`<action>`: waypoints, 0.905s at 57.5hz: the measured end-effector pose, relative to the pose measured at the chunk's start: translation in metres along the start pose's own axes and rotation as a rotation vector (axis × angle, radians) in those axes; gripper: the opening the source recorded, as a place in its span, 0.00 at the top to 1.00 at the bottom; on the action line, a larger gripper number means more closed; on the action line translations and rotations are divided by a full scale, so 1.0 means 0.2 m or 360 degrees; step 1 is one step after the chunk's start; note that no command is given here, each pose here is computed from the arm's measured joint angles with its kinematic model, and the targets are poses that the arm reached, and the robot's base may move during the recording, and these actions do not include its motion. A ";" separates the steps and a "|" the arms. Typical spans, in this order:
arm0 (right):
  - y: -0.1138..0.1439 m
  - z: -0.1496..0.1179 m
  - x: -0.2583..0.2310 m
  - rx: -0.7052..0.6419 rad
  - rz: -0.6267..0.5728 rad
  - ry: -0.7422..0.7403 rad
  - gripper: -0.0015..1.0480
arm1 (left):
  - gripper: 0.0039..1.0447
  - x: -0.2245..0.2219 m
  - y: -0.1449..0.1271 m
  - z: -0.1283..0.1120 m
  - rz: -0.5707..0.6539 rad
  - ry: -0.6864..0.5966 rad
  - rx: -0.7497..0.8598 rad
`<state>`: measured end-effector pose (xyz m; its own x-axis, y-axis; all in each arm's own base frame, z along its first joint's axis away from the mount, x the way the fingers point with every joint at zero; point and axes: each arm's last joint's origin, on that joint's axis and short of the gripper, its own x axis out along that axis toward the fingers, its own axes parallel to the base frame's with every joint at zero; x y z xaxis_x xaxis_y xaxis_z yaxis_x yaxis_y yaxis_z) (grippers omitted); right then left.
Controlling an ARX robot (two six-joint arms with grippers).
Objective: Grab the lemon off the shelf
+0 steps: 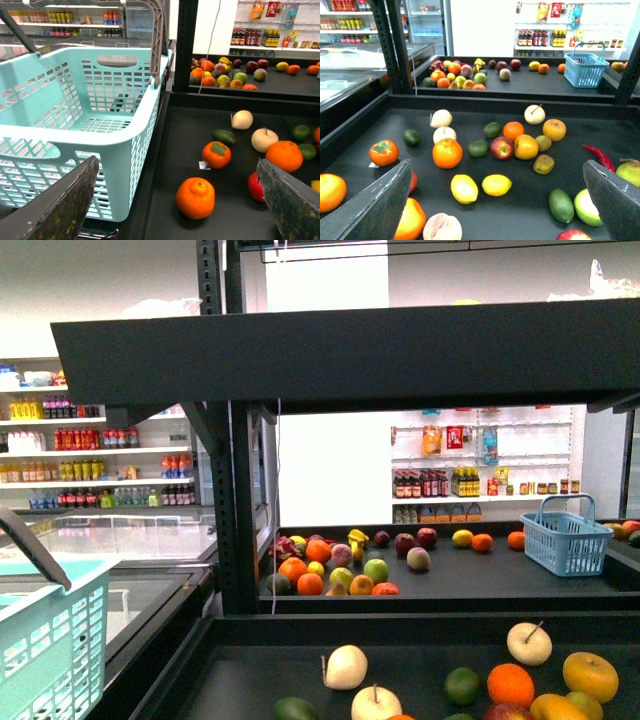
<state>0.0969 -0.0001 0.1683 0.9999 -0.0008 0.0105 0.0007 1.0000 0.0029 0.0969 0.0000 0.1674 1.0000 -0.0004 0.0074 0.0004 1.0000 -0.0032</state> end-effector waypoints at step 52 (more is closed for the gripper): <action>0.00 0.00 0.00 -0.0001 0.0000 0.0000 0.02 | 0.07 0.58 0.40 0.59 0.0068 0.0298 -0.1597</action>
<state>0.0969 -0.0001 0.1683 0.9999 -0.0008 0.0105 0.0007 1.0000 0.0025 0.2112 0.0805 0.2862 0.9844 -0.0516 -0.1685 -0.1152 0.5354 -0.8367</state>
